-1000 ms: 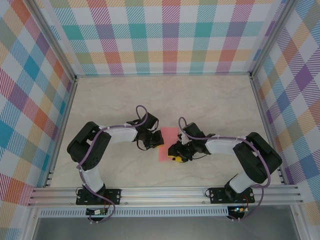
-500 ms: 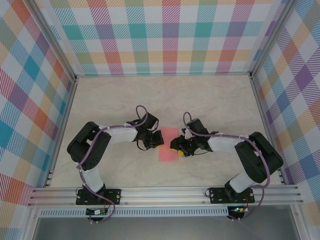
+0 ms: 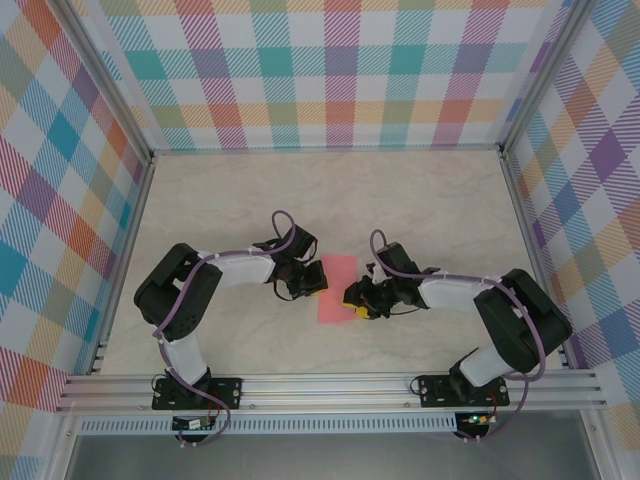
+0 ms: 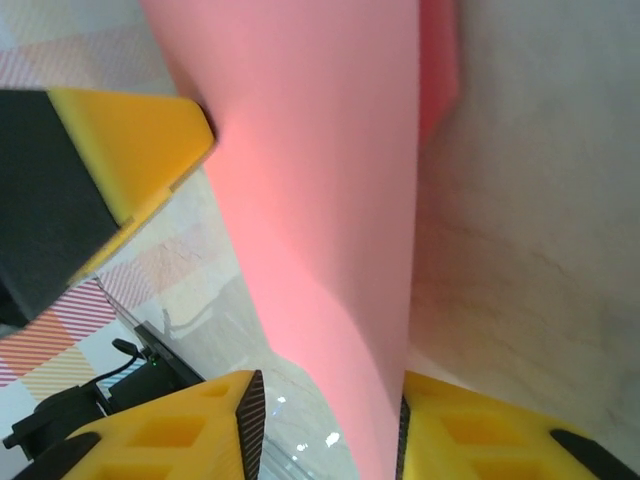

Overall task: Fold a paper plane with a square sheet of paper (pick it up from the middle)
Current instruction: Third fold the triangle at the center of the table.

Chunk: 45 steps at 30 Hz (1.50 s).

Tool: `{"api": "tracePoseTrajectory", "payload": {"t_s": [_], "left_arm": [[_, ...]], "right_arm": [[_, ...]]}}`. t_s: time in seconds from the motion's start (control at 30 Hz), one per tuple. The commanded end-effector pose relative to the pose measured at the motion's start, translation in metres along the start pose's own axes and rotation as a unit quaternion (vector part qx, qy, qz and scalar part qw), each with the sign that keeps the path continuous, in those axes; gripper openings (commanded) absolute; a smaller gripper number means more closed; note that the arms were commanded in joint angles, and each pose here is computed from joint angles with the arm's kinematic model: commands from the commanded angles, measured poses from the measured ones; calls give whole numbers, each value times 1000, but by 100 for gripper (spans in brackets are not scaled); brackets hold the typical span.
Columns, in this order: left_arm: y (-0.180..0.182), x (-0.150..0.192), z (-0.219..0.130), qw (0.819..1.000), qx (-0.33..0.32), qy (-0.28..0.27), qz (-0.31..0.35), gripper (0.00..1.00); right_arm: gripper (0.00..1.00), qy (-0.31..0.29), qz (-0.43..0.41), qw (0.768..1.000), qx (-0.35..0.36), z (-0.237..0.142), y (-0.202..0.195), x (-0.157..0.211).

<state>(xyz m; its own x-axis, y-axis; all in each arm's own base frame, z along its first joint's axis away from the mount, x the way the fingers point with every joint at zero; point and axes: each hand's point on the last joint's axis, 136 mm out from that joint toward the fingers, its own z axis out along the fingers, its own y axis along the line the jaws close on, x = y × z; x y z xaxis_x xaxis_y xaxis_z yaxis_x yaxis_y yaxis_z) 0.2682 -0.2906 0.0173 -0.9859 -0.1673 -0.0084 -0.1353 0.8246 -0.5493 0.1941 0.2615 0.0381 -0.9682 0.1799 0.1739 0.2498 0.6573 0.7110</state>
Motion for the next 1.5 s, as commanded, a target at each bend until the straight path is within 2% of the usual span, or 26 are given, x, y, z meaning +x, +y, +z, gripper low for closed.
{"api": "tracePoseTrajectory", "payload": {"t_s": [0.0, 0.33, 0.67, 0.83, 0.97, 1.03, 1.1, 1.23, 1.47], "left_arm": [[44, 19, 7, 996, -86, 21, -22, 6], [41, 19, 7, 997, -77, 21, -19, 6], [39, 19, 5, 997, -73, 21, -18, 6], [36, 19, 4, 997, -68, 21, -18, 6], [0, 8, -5, 1000, 9, -7, 13, 6], [-26, 2, -19, 996, 71, -32, 36, 6], [-44, -5, -34, 991, 103, -58, 55, 7], [-56, -14, -46, 988, 111, -82, 74, 8], [-50, -27, -30, 991, 81, -74, 71, 7]], "right_arm": [[32, -7, 37, 999, -2, -8, -1, 7], [16, -11, 71, 997, 0, -15, -2, 11], [18, 11, 81, 997, 13, -9, -3, 18], [10, 10, 83, 996, 15, -10, -3, 19], [3, 7, 74, 997, 21, -12, 0, 17], [2, 8, 69, 997, 27, -13, 1, 17], [2, 10, 65, 997, 32, -13, 2, 17], [2, 16, 61, 997, 41, -14, 3, 17], [2, 21, 60, 996, 56, -14, 3, 16]]}}
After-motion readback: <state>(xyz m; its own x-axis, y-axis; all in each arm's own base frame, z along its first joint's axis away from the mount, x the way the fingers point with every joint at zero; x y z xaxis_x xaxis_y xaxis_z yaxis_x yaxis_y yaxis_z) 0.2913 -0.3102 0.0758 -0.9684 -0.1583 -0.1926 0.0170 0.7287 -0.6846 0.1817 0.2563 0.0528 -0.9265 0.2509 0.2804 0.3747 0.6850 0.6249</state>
